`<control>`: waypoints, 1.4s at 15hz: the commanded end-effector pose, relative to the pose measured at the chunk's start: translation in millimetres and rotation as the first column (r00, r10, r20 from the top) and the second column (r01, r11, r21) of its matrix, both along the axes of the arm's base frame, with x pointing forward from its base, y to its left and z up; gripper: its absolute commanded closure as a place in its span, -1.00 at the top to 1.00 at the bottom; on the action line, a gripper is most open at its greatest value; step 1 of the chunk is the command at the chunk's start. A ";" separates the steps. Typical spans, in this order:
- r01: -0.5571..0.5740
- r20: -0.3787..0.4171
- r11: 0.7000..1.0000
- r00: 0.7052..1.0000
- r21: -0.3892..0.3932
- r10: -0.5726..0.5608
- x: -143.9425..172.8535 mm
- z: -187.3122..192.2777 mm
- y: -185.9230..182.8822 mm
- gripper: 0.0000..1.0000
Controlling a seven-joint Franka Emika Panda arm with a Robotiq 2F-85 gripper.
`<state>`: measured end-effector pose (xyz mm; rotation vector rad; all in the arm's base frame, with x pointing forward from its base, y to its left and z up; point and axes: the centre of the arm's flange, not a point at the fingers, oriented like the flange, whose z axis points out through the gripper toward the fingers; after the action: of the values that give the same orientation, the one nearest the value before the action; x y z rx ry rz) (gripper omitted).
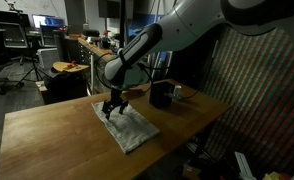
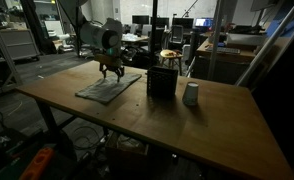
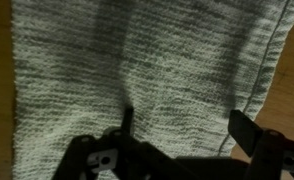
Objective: Put the towel in the box
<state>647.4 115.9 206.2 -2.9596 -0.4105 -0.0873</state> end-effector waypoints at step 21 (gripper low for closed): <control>0.023 0.028 1.000 0.999 -0.014 -0.022 -14.5 43.5 -7.2 -0.86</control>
<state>646.7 113.2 212.3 -2.9610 -0.4156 -0.0957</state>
